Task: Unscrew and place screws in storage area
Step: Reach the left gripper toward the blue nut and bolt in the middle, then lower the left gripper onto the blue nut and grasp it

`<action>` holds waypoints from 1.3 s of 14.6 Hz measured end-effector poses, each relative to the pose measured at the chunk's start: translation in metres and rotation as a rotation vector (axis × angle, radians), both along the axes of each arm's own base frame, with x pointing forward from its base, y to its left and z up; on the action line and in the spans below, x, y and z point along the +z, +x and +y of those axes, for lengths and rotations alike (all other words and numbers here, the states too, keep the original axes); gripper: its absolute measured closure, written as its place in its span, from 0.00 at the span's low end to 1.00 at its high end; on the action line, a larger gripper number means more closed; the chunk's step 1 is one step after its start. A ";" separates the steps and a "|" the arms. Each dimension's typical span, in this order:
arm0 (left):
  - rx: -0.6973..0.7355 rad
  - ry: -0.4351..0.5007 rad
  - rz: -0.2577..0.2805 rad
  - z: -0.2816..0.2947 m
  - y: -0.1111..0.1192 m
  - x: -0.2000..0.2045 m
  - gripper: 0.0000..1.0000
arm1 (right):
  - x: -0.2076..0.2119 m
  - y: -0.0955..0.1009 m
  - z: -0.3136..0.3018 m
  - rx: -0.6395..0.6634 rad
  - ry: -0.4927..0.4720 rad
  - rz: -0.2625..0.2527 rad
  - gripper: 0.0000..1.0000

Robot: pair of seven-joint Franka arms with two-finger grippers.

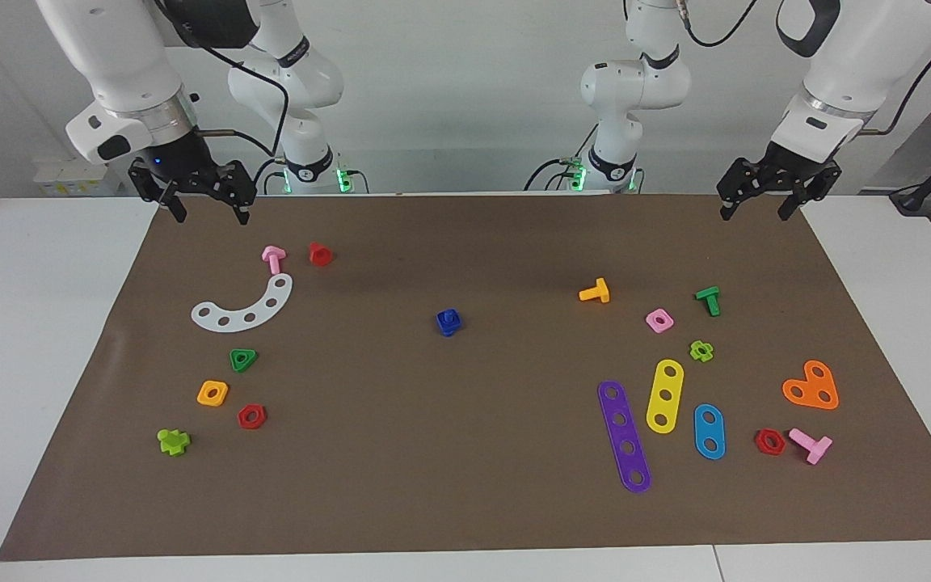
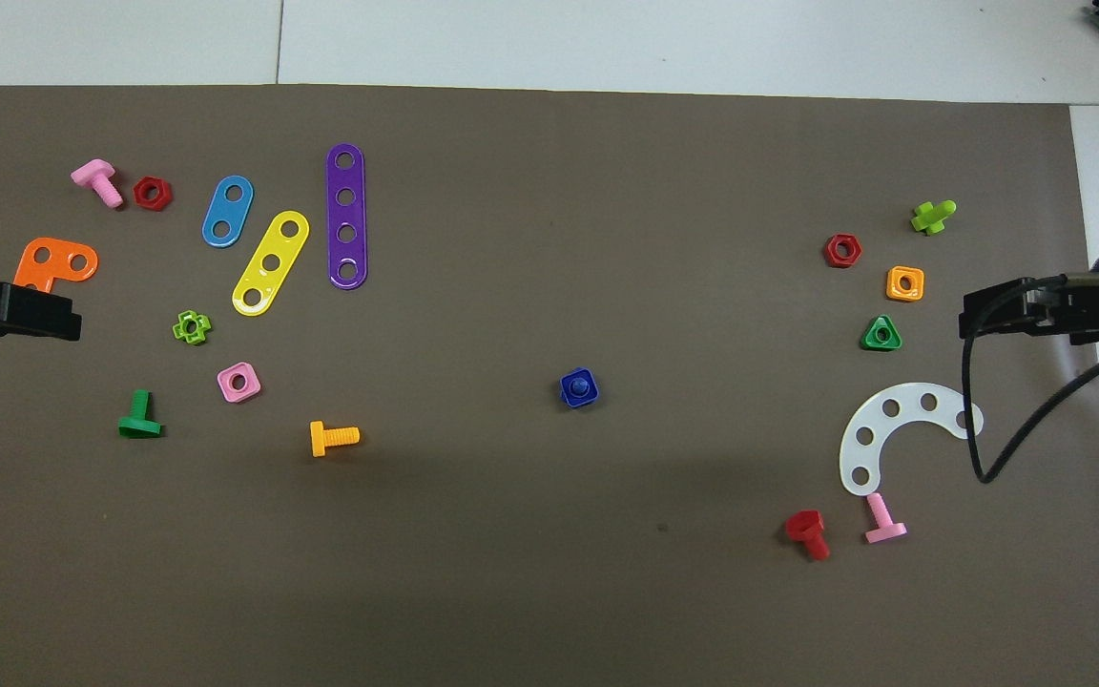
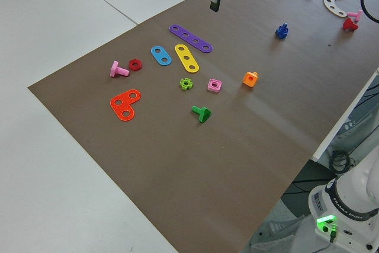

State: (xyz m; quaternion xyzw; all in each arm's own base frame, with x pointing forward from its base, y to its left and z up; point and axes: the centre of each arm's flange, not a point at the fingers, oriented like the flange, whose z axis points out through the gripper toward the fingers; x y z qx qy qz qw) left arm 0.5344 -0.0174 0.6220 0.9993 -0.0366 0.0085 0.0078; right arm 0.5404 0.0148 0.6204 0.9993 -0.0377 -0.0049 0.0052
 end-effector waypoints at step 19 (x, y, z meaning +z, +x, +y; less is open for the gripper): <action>0.219 -0.021 0.001 -0.245 -0.009 -0.130 0.03 | 0.000 0.000 0.000 0.000 0.000 0.000 0.00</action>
